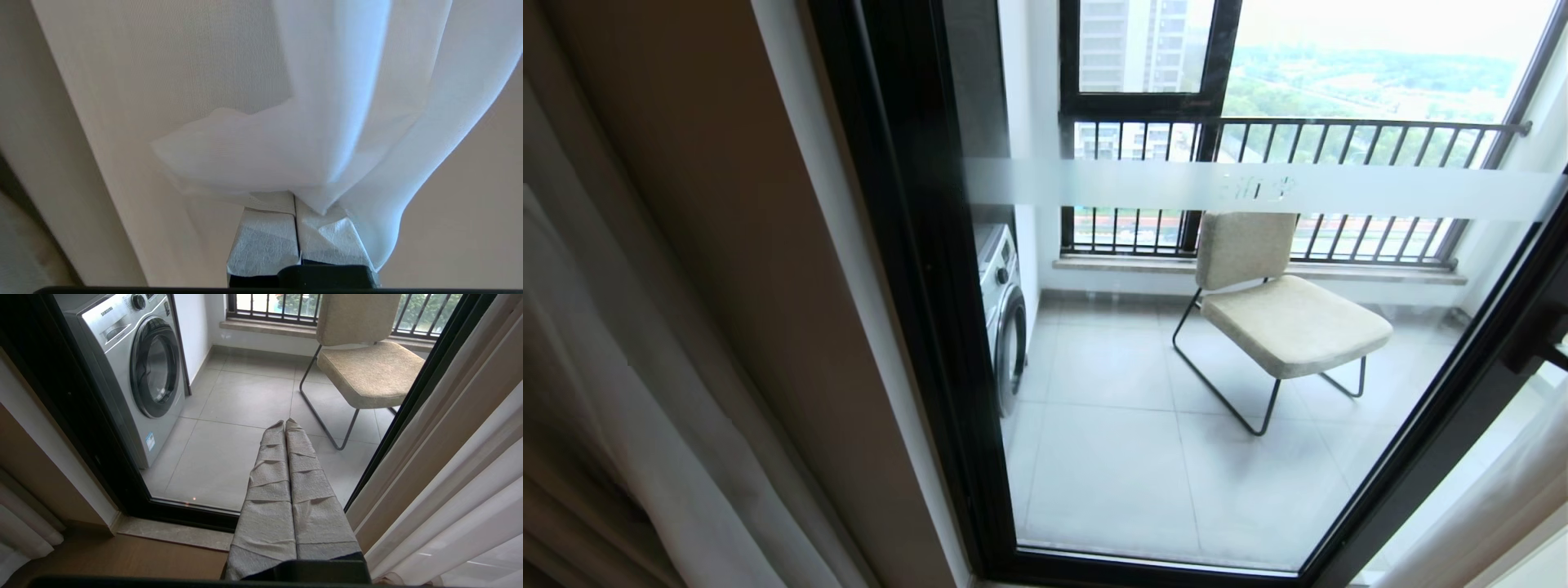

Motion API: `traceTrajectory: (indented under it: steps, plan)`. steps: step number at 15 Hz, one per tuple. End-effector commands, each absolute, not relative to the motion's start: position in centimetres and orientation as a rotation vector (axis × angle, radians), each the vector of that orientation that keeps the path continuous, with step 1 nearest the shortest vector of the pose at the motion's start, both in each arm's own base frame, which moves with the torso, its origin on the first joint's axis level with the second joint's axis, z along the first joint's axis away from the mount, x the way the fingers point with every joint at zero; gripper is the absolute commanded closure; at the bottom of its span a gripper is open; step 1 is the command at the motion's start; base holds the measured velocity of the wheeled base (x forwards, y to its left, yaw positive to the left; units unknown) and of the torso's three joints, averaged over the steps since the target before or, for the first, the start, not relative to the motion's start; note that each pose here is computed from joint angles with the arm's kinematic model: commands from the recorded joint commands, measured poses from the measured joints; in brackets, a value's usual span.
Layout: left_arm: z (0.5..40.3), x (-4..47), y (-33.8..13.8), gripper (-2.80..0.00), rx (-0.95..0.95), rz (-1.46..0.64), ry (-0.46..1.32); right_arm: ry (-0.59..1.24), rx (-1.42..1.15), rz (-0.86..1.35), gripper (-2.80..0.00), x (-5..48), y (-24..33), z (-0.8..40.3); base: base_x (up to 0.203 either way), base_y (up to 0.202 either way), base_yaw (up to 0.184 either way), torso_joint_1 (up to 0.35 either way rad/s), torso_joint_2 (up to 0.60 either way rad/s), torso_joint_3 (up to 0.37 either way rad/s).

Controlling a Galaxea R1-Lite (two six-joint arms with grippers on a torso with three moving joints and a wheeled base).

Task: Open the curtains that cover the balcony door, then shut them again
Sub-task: Pull the inner curtains open on both sides

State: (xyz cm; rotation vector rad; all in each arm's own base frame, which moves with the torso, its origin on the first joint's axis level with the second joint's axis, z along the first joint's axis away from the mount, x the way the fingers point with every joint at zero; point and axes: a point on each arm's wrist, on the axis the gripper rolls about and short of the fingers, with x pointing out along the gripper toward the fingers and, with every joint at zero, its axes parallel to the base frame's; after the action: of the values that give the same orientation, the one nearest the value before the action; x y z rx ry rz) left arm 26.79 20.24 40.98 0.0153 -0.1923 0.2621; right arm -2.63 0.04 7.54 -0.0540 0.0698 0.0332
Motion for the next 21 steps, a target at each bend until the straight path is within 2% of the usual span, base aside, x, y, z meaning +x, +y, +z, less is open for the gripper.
traceTrajectory:
  steps: [1, 3, 4, 13, 21]
  plan:
    - [41.4, 26.9, 19.2, 0.0, 0.018, 0.243, -0.205, 0.07, -0.055, 0.034, 0.0, -2.6, 0.0, 7.5, 0.0, 0.0, 0.0, 0.0, 0.0, 0.0]
    - [41.7, 26.9, 18.4, 0.0, 0.015, 0.241, -0.213, 0.07, -0.055, 0.034, 0.0, -2.6, 0.0, 7.5, 0.0, 0.0, 0.0, 0.0, 0.0, 0.0]
    - [41.7, 26.9, 18.0, -2.8, 0.01, 0.235, -0.211, 0.07, -0.055, 0.034, 0.0, -2.6, 0.0, 7.5, 0.0, 0.0, 0.0, 0.0, 0.0, 0.0]
    - [41.3, 21.1, 14.0, -2.8, -0.01, 0.239, -0.178, 0.07, -0.055, 0.034, 0.0, -2.6, 0.0, 7.5, 0.0, 0.0, 0.0, 0.0, 0.0, 0.0]
    - [38.8, 15.4, 9.9, -2.8, -0.031, 0.24, -0.135, 0.07, -0.055, 0.034, 0.0, -2.6, 0.0, 7.5, 0.0, 0.0, 0.0, 0.0, 0.0, 0.0]
